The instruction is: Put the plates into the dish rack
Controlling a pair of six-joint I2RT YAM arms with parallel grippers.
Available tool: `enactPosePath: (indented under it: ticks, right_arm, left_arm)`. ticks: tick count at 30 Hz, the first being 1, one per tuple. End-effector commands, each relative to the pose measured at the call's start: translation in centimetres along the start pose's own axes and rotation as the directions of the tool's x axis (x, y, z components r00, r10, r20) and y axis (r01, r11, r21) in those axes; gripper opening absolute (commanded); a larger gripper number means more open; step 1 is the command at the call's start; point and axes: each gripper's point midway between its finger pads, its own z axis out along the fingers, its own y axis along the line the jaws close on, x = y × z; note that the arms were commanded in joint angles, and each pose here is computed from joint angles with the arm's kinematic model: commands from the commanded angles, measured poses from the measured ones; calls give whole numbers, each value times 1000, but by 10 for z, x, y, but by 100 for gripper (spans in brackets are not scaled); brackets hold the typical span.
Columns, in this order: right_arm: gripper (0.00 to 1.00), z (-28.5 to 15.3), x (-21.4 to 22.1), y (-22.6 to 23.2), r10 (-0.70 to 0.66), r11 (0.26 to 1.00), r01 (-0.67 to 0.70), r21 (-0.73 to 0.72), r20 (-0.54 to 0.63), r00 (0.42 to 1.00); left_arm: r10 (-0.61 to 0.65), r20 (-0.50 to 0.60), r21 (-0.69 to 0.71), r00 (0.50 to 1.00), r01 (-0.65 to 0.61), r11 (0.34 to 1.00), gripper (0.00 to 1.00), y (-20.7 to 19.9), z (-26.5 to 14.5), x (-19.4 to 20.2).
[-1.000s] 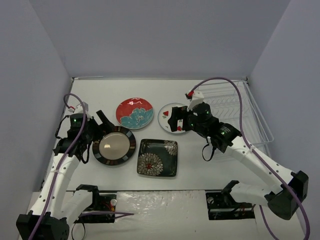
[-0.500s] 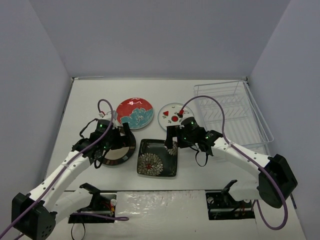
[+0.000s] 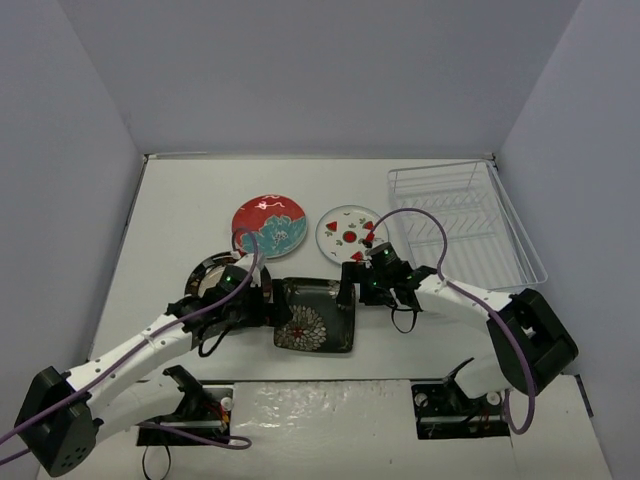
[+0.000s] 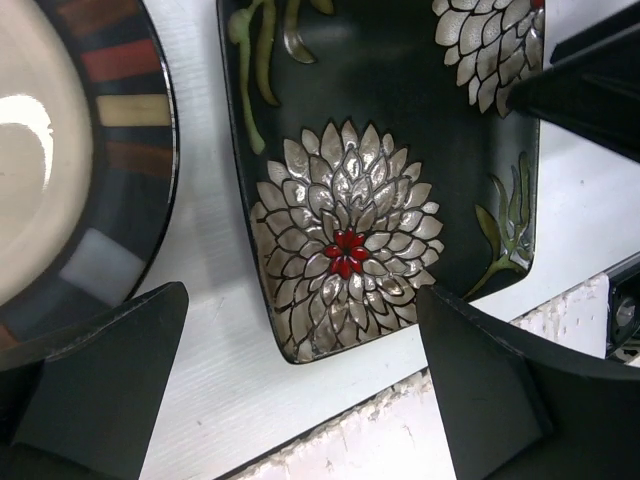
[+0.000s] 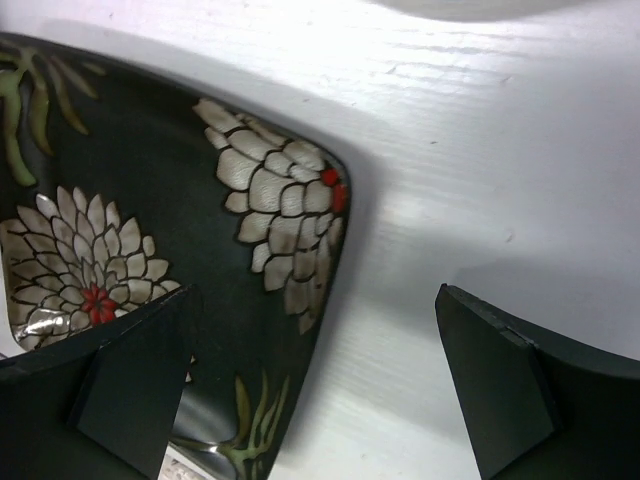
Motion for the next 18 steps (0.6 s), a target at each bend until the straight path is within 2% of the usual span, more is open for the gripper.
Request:
enactPosePath:
  ticks: [1,7,11,14,18]
  right_arm:
    - [100,6,-13,15,2,993,3,-122,38,999]
    - [99,24,-6,10,-13,991,12,-132,-6,1000]
    - [89,33,-2,10,-6,988,-1,-155,-40,999]
    - [79,36,4,11,-2,984,-9,-180,-61,998]
    - [77,35,10,9,-2,982,-13,-187,-79,997]
  left_arm:
    - [-13,40,113,999,8,994,97,-25,5,-4]
    - [17,-2,87,1000,-17,996,97,-20,9,7]
    - [27,-36,69,999,-25,997,97,-17,15,13]
    - [42,-66,79,997,-37,996,97,-18,22,18]
    - [56,-112,62,992,-50,997,97,-15,30,23]
